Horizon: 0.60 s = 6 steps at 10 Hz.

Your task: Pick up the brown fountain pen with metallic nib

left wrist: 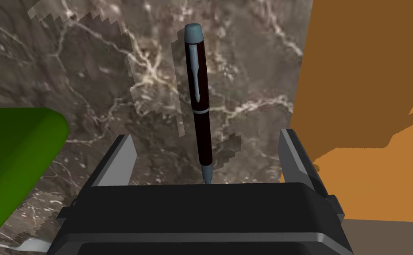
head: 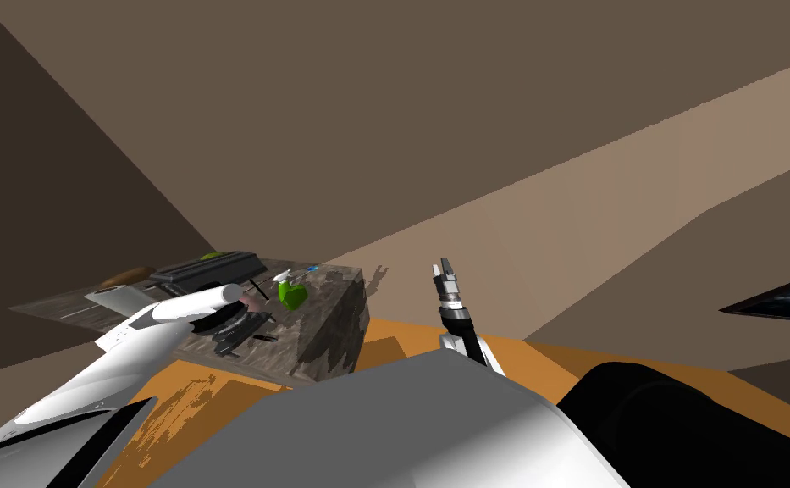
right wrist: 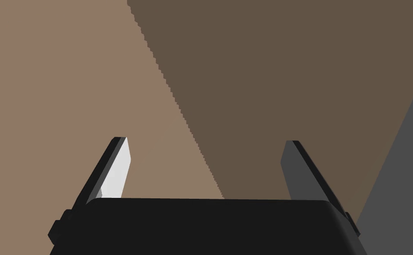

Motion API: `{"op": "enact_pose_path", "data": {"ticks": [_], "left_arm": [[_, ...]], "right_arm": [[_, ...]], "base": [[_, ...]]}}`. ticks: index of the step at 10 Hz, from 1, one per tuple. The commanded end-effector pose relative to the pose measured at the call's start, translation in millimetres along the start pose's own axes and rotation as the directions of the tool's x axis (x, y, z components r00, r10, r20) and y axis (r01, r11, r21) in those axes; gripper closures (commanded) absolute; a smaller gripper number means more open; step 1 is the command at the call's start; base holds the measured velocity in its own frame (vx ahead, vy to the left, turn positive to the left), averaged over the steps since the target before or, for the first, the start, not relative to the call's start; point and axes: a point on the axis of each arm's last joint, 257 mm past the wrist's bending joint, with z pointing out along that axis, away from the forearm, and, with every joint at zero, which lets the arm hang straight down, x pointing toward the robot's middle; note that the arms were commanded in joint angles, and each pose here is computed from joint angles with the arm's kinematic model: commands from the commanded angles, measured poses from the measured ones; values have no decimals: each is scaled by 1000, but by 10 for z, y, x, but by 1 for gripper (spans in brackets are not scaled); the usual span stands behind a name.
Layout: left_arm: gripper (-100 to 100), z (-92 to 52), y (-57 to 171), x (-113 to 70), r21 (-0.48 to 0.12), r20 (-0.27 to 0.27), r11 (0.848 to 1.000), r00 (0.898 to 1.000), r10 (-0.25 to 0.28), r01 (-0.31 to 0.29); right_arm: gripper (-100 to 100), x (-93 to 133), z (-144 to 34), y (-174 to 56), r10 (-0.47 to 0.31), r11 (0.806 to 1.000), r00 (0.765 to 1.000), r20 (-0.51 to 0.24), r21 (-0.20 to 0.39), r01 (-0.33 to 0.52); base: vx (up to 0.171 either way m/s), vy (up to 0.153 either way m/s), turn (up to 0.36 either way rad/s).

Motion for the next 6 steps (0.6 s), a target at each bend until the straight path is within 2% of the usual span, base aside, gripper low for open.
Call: {"op": "enact_pose_path", "data": {"ticks": [1, 2, 3, 4, 5, 6], "left_arm": [[-100, 30, 108, 102, -34, -47, 999, 999, 7, -9], [-100, 40, 134, 140, -45, -63, 999, 998, 10, -13], [-100, 40, 103, 99, -35, -50, 999, 999, 8, -10], [0, 39, 111, 108, -38, -53, 999, 999, 9, -11], [-100, 155, 102, 147, -37, -52, 999, 999, 5, -7], [-100, 202, 100, 164, -36, -51, 999, 999, 4, -6]], "right_arm": [[0, 0, 0, 0, 0, 1000, 1000, 0, 0, 0], [0, 0, 0, 0, 0, 1000, 1000, 0, 0, 0], [0, 0, 0, 0, 0, 1000, 1000, 0, 0, 0], [0, 0, 0, 0, 0, 1000, 1000, 0, 0, 0], [0, 0, 0, 0, 0, 1000, 1000, 0, 0, 0], [0, 0, 0, 0, 0, 1000, 1000, 0, 0, 0]], "base": [[68, 70, -64], [51, 52, -31], [19, 19, -6], [0, 0, 0], [-5, 20, -34], [-15, 15, -50]]}}
